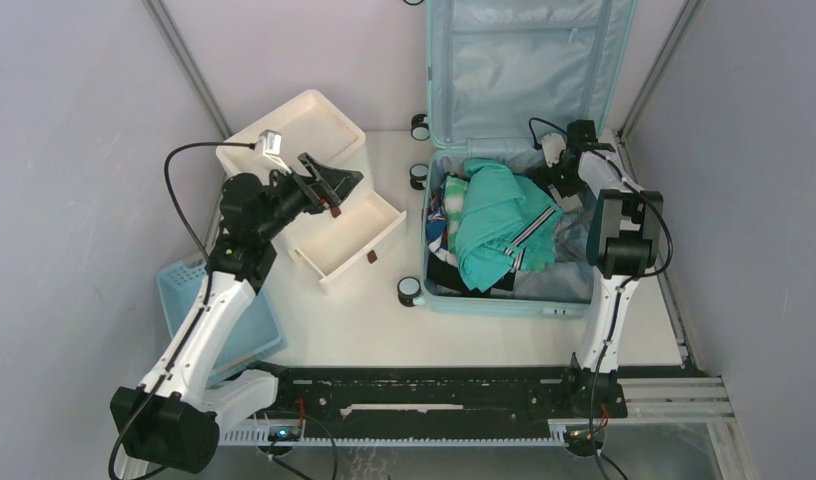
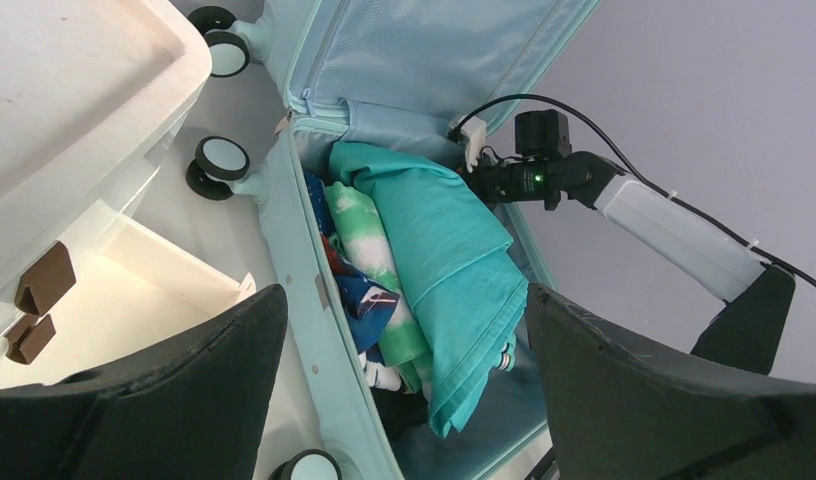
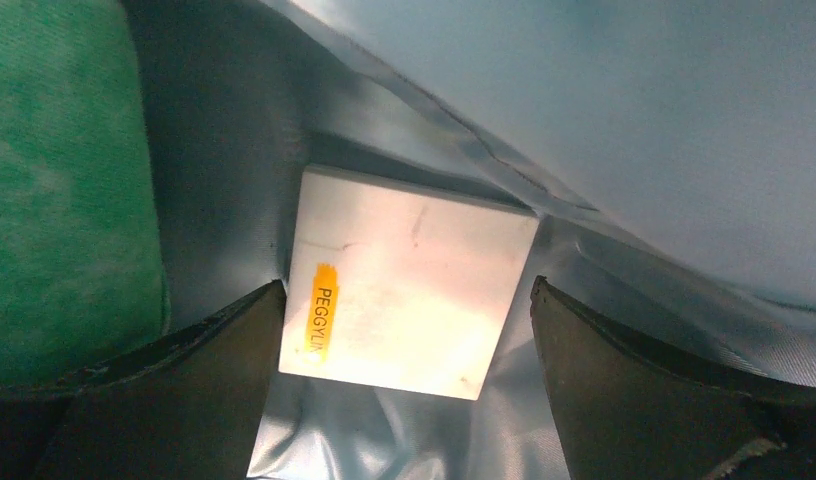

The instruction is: Open, take out, and arrange the luggage

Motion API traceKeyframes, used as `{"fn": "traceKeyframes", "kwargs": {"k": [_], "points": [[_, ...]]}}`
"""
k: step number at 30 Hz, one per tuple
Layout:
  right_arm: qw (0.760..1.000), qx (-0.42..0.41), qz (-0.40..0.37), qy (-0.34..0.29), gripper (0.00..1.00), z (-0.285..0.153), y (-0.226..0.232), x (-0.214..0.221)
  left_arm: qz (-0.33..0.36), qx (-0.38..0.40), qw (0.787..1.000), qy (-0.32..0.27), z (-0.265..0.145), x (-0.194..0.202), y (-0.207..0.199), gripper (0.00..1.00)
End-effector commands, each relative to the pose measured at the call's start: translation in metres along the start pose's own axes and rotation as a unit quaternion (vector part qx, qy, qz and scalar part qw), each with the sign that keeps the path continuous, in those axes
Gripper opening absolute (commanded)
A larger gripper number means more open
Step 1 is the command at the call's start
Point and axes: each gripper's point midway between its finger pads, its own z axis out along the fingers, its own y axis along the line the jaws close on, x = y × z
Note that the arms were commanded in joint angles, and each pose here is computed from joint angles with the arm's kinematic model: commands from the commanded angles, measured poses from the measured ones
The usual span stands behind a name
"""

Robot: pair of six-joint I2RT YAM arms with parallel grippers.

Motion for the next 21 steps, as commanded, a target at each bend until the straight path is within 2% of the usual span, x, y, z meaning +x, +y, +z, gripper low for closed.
{"fn": "traceKeyframes", "kwargs": {"k": [1, 9, 13, 21], "points": [[0.997, 0.078, 0.027, 0.005, 1.00, -0.014, -0.037, 0.013, 0.001, 0.015, 1.000, -0.012, 0.003, -0.003, -0.005, 0.91], [0.997, 0.049, 0.055, 0.027, 1.00, 0.008, -0.024, 0.032, -0.001, 0.021, 1.000, -0.010, 0.006, -0.003, -0.008, 0.91], [0.997, 0.038, 0.063, 0.034, 0.97, 0.018, -0.018, 0.039, -0.002, 0.022, 1.000, -0.009, 0.006, -0.002, -0.009, 0.91], [0.996, 0.020, 0.081, 0.036, 0.96, 0.012, -0.010, 0.048, -0.005, 0.023, 1.000, -0.010, 0.007, -0.001, -0.012, 0.91]]}}
